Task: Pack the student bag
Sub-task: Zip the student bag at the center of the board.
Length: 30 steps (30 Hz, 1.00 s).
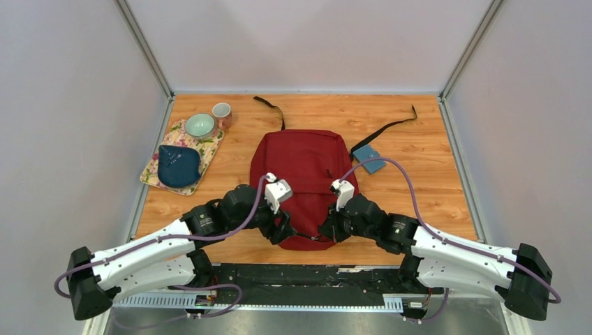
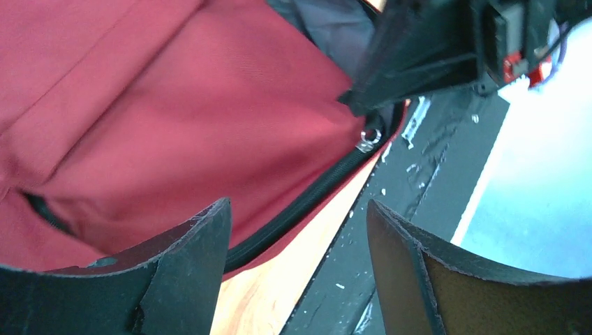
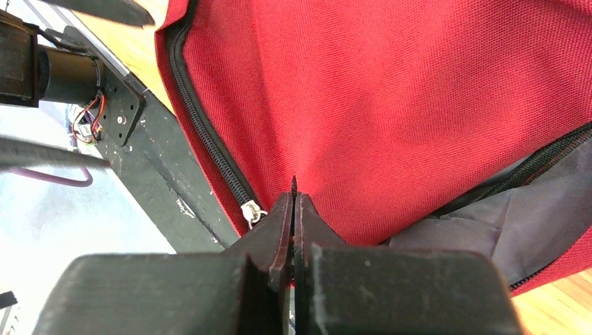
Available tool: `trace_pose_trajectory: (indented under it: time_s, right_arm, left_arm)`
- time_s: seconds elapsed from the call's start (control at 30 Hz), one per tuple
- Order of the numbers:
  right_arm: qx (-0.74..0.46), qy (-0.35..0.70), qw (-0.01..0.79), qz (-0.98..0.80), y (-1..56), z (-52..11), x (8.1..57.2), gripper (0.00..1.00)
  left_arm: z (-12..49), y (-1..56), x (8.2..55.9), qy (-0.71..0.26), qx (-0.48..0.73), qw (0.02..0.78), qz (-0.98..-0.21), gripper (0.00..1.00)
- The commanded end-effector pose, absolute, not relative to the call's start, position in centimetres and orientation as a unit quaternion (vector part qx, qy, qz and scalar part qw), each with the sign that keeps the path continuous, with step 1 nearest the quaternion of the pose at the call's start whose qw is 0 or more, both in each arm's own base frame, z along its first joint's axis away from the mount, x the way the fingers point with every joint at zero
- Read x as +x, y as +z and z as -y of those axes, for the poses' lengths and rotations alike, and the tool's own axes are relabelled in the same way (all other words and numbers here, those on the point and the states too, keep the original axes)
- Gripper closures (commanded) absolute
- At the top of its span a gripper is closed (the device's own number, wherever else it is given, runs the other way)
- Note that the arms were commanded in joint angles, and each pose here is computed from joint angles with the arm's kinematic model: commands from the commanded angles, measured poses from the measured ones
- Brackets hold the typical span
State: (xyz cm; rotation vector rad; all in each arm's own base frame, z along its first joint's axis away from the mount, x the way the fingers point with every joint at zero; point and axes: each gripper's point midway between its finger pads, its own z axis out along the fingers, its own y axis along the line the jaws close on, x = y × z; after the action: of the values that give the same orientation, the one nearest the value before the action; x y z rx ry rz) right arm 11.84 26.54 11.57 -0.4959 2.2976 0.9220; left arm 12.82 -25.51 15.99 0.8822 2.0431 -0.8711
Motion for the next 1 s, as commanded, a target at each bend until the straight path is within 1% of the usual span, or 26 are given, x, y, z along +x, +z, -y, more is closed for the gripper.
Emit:
trace_pose_trajectory:
  time_s: [0.0,0.13,0.2,0.53,0.67,0.83,0.9,0.93,0.97]
  right_arm:
    - [-0.181,0.367,0.335,-0.849,14.1,-27.7,12.9,1.00]
    - [-0.179,0.367,0.337,-0.849,14.3,-27.7,13.0,1.00]
    - [-0.179,0.367,0.337,-0.849,14.3,-27.8,13.0,1.00]
    - [-0.177,0.374,0.334,-0.847,14.7,-28.0,12.9,1.00]
    - [-0.176,0.373,0.331,-0.849,14.6,-27.9,12.8,1.00]
    - [-0.175,0.371,0.331,-0.850,14.6,-27.9,12.8,1.00]
    - [-0.175,0.372,0.331,-0.849,14.6,-27.9,12.8,1.00]
    - [-0.175,0.372,0.331,-0.849,14.7,-27.9,12.8,1.00]
    - [-0.175,0.374,0.331,-0.849,14.8,-28.0,12.8,1.00]
  left_arm:
    - [27.8,18.2,13.0,-0.328,0.460,0.428,-0.706,0.22]
    - [29.2,17.9,11.1,-0.372,0.498,0.431,-0.654,0.21]
    - [29.5,17.9,11.0,-0.369,0.516,0.444,-0.633,0.21]
    - [31.1,14.0,9.2,-0.363,0.578,0.400,-0.611,0.20]
    - [31.4,12.9,8.7,-0.353,0.598,0.391,-0.604,0.22]
    - [31.0,11.7,9.0,-0.329,0.599,0.393,-0.615,0.31]
    - [30.7,11.2,9.3,-0.317,0.600,0.395,-0.619,0.38]
    - [30.9,11.3,9.9,-0.309,0.592,0.407,-0.623,0.45]
    - [30.9,11.1,10.2,-0.304,0.589,0.408,-0.628,0.48]
